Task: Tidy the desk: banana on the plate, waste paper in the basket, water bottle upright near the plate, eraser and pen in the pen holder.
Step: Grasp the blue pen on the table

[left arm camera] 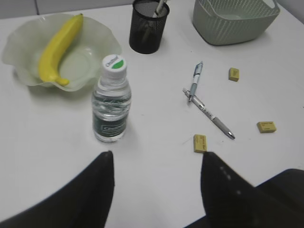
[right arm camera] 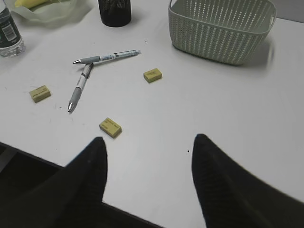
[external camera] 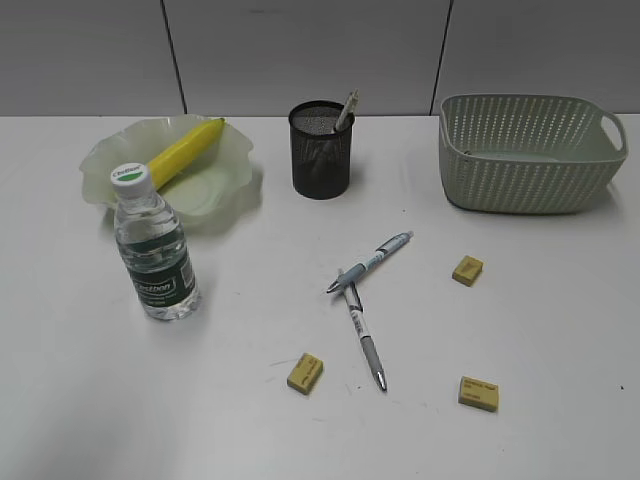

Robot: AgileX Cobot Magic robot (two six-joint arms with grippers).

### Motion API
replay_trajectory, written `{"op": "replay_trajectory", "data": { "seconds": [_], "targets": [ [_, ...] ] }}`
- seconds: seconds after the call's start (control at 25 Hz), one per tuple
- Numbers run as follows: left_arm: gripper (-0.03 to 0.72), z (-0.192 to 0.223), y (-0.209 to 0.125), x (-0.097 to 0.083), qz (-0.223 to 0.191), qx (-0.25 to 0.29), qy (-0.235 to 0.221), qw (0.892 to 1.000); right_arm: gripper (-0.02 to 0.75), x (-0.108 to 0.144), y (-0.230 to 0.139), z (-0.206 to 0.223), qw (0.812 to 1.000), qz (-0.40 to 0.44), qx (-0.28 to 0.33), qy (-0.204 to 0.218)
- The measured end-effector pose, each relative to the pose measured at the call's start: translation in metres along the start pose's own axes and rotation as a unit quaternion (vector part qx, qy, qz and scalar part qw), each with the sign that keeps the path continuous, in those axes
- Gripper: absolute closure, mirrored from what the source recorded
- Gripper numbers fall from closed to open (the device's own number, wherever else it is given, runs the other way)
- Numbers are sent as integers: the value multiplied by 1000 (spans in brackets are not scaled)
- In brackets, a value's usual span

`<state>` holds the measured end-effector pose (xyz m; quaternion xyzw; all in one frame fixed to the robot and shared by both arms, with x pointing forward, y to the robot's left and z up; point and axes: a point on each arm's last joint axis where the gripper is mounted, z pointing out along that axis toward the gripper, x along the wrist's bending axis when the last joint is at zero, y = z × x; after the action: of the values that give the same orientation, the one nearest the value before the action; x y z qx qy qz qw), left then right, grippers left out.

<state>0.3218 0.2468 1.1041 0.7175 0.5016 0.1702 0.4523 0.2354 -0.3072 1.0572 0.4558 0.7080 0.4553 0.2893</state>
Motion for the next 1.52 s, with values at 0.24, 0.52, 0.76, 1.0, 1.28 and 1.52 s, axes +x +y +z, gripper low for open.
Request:
{"op": "replay_trajectory", "data": {
  "seconds": [0.24, 0.52, 0.76, 1.0, 1.28, 1.52],
  "targets": [
    [254, 75, 46, -9, -34, 94, 1, 995, 284, 0, 0, 0, 1000, -1, 0, 0],
    [254, 145, 93, -40, 4, 135, -32, 990, 284, 0, 0, 0, 1000, -2, 0, 0],
    [254, 205, 112, -70, 28, 161, -53, 985, 284, 0, 0, 0, 1000, -2, 0, 0],
    [254, 262, 117, -90, 66, 196, -49, 977, 284, 0, 0, 0, 1000, -2, 0, 0],
    [251, 329, 107, -94, 89, 271, -29, 958, 284, 0, 0, 0, 1000, -2, 0, 0],
    [221, 366, 93, -102, 154, 293, -39, 943, 284, 0, 0, 0, 1000, -2, 0, 0]
  ]
}}
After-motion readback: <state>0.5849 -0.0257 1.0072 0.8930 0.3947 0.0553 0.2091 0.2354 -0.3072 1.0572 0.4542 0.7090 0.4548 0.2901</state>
